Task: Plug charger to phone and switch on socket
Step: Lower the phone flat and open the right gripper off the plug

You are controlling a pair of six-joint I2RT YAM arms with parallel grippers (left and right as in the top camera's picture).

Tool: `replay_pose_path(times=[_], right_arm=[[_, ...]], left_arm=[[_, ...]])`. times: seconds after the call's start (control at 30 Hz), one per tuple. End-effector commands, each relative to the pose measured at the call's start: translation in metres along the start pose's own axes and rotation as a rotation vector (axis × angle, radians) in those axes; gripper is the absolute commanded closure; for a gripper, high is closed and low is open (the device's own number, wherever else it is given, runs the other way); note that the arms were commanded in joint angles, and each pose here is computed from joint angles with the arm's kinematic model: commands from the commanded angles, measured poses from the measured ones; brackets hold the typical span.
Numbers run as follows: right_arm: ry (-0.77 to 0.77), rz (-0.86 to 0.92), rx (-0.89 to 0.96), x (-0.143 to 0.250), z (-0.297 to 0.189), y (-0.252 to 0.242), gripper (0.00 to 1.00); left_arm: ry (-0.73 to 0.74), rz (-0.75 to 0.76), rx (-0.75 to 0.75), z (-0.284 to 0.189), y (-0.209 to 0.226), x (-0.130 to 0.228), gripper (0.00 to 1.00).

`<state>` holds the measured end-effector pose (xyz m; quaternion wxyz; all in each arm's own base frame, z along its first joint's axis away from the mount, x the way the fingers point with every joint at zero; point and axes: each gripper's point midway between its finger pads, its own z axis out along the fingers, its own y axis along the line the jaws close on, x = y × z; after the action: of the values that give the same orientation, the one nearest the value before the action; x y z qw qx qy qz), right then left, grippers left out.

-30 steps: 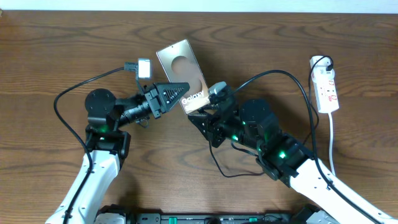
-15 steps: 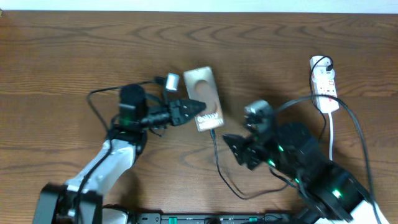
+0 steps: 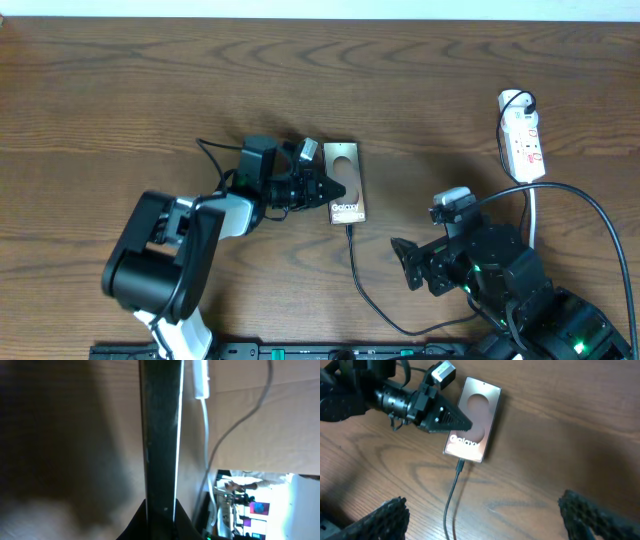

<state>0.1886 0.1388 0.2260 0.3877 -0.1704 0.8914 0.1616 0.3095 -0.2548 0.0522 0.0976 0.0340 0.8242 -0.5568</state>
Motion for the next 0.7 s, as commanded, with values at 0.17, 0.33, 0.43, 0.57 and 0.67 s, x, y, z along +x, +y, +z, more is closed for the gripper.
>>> replay_pose_path(times=[0.17, 0.33, 0.43, 0.57, 0.67], right_arm=[[0.020, 0.042, 0.026, 0.004, -0.003, -0.005, 0.01], [0.075, 0.037, 0.039, 0.018, -0.004, -0.009, 0.01], [0.104, 0.034, 0.048, 0.025, -0.005, -0.011, 0.01], [0.119, 0.033, 0.052, 0.028, -0.005, -0.012, 0.01], [0.119, 0.032, 0.052, 0.028, -0.005, -0.012, 0.01]], left_arm=[[-0.023, 0.064, -0.049, 0.005, 0.012, -0.013, 0.93], [-0.013, 0.061, -0.095, 0.004, 0.022, -0.008, 0.93], [-0.013, 0.067, -0.096, 0.004, 0.022, -0.008, 0.93], [-0.015, 0.067, -0.099, 0.004, 0.023, -0.008, 0.93], [-0.019, 0.060, -0.114, 0.004, 0.026, -0.008, 0.92]])
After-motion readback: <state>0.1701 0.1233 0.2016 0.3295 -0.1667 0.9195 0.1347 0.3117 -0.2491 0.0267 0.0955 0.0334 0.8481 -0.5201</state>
